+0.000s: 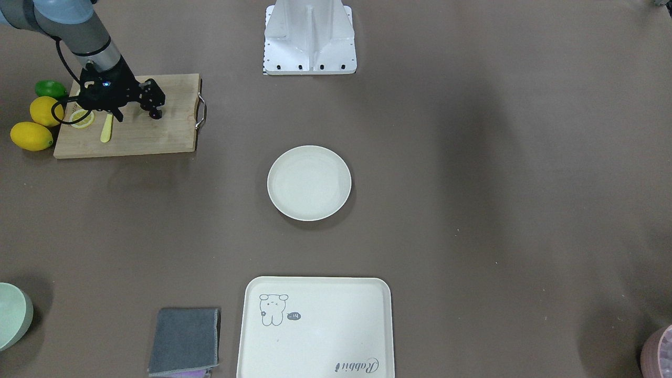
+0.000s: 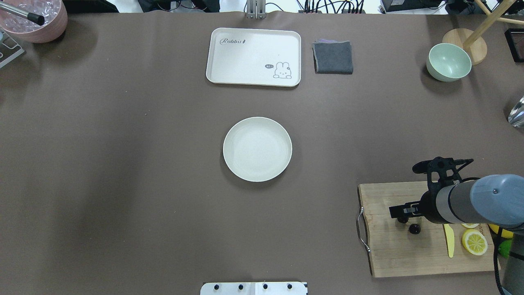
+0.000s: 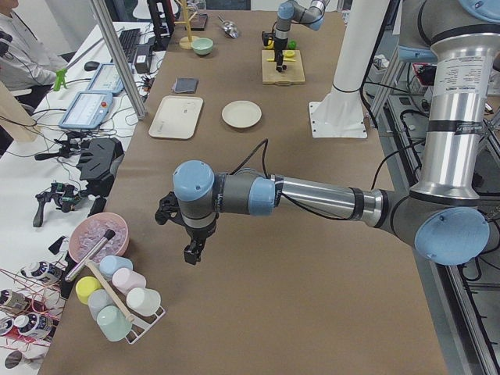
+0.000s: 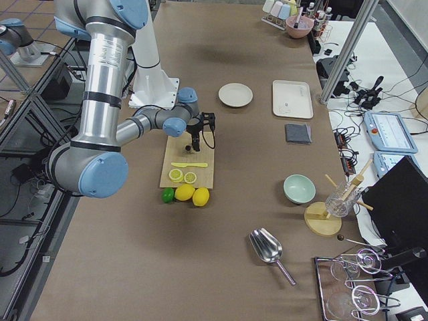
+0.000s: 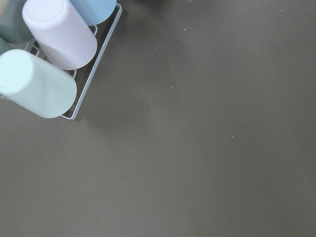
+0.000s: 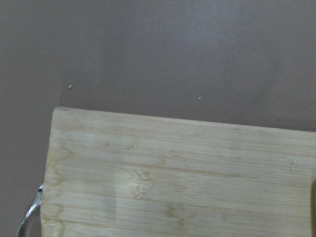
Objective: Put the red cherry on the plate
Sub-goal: 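Lower the right gripper and grasp the two dark red cherries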
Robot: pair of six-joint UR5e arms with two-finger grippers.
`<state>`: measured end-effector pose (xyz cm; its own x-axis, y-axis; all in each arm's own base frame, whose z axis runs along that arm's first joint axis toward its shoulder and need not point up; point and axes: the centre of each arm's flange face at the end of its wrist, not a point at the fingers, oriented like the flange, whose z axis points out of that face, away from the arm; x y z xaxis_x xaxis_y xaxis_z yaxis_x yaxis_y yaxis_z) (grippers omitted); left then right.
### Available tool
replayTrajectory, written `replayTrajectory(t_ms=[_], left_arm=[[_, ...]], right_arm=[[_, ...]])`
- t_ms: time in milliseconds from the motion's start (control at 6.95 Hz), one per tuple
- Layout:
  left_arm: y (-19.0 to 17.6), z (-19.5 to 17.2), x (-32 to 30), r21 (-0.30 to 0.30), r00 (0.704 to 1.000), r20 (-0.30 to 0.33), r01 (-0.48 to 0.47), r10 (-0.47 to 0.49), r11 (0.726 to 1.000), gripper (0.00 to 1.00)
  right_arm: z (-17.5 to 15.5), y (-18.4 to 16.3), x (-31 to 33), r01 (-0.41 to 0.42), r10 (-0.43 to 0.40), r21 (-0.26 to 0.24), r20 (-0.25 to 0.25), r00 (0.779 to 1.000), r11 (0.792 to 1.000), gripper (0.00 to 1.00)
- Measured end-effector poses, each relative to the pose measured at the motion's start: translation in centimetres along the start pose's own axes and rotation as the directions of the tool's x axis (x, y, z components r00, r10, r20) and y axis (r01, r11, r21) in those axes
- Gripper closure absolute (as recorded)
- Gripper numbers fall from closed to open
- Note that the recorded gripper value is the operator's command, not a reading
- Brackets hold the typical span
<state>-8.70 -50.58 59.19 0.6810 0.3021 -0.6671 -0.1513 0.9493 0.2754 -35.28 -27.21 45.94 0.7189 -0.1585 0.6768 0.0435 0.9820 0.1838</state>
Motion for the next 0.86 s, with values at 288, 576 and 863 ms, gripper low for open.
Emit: replayTrajectory(t_ms=[288,576,863], left_arm=[[1.0,0.5,-0.5,-0.009,1.000,-0.006,0.011,-0.011,1.000,0.02],[2.2,1.0,-0.7,-0.016,1.000,-0.009,0.019,-0.019,1.000,0.02],[3.4,1.7,-1.1,-0.011,1.000,-0.008,0.013,-0.014,1.000,0.02]], right_arm=[[-0.2,0.1,-0.6,0.237,-0.237,0.017,-0.030,0.971,0.971,0.19],[-1.1,-1.4,0.6,0.421,-0.420,0.023,-0.043,0.907,0.907,0.20],[-1.1,-1.6,-0.1,0.481,-0.480,0.024,-0.032,0.877,0.876,0.20]])
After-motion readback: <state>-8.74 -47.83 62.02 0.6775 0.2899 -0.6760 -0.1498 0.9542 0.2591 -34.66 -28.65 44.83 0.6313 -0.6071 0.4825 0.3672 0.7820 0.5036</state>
